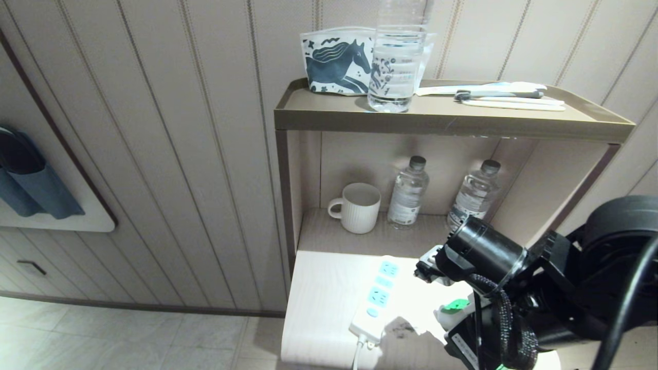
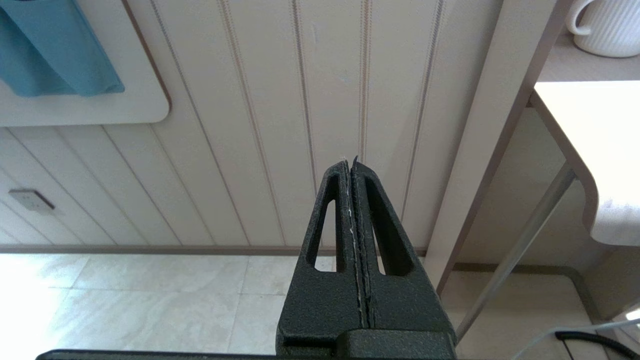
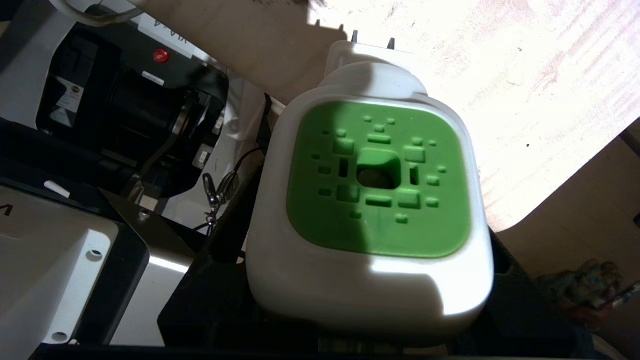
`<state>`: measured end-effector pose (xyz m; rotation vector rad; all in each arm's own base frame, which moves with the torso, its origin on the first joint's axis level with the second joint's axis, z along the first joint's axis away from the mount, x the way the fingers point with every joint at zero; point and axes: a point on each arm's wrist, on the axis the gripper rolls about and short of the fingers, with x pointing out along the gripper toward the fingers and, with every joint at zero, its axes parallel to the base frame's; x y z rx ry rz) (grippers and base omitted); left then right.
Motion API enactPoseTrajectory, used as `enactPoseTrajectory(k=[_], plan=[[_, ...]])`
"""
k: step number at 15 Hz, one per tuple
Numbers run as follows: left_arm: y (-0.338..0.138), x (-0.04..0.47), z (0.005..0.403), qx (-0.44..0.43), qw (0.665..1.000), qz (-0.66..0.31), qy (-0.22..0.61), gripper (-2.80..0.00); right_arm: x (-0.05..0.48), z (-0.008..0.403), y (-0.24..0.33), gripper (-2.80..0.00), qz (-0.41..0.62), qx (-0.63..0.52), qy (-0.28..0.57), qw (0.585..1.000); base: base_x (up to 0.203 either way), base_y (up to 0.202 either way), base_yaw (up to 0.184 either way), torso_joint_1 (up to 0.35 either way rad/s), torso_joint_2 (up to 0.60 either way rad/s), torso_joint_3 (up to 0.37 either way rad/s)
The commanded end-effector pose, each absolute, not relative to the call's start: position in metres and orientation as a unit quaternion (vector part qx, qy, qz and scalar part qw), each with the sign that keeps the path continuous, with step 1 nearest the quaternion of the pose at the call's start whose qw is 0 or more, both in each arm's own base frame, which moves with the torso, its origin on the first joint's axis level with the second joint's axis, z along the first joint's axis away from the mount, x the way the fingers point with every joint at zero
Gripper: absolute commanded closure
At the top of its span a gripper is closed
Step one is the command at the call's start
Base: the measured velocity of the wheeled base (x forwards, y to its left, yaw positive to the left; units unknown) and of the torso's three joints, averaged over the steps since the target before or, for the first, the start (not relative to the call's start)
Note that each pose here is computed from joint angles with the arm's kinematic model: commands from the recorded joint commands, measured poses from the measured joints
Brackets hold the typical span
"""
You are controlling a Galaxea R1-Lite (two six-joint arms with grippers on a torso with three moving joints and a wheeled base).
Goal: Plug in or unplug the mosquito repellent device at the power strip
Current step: Insert the plug into the socket
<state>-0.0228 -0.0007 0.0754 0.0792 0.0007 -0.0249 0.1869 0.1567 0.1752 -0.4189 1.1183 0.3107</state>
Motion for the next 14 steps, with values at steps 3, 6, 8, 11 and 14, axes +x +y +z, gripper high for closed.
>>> enactPoseTrajectory(k=[3,6,8,11,14], plan=[[-0.001,-0.023,0.075,0.04,0.999,-0.013,0.0,0.0,0.189,0.172,0.159,0.0,0.144,-0.2,0.53,0.811,0.0,0.0,0.0,0.0,0.0,0.0],[-0.001,-0.023,0.075,0.04,0.999,-0.013,0.0,0.0,0.19,0.17,0.159,0.0,0.143,-0.202,0.532,0.81,0.0,0.0,0.0,0.0,0.0,0.0],[-0.001,-0.023,0.075,0.04,0.999,-0.012,0.0,0.0,0.191,0.169,0.16,0.0,0.142,-0.203,0.534,0.808,0.0,0.0,0.0,0.0,0.0,0.0],[-0.001,-0.023,0.075,0.04,0.999,-0.012,0.0,0.0,0.192,0.166,0.161,0.0,0.142,-0.205,0.539,0.805,0.0,0.0,0.0,0.019,-0.03,-0.027],[-0.001,-0.023,0.075,0.04,0.999,-0.013,0.0,0.0,0.194,0.162,0.163,0.0,0.141,-0.207,0.543,0.801,0.0,0.0,0.0,0.194,-0.41,-0.218]])
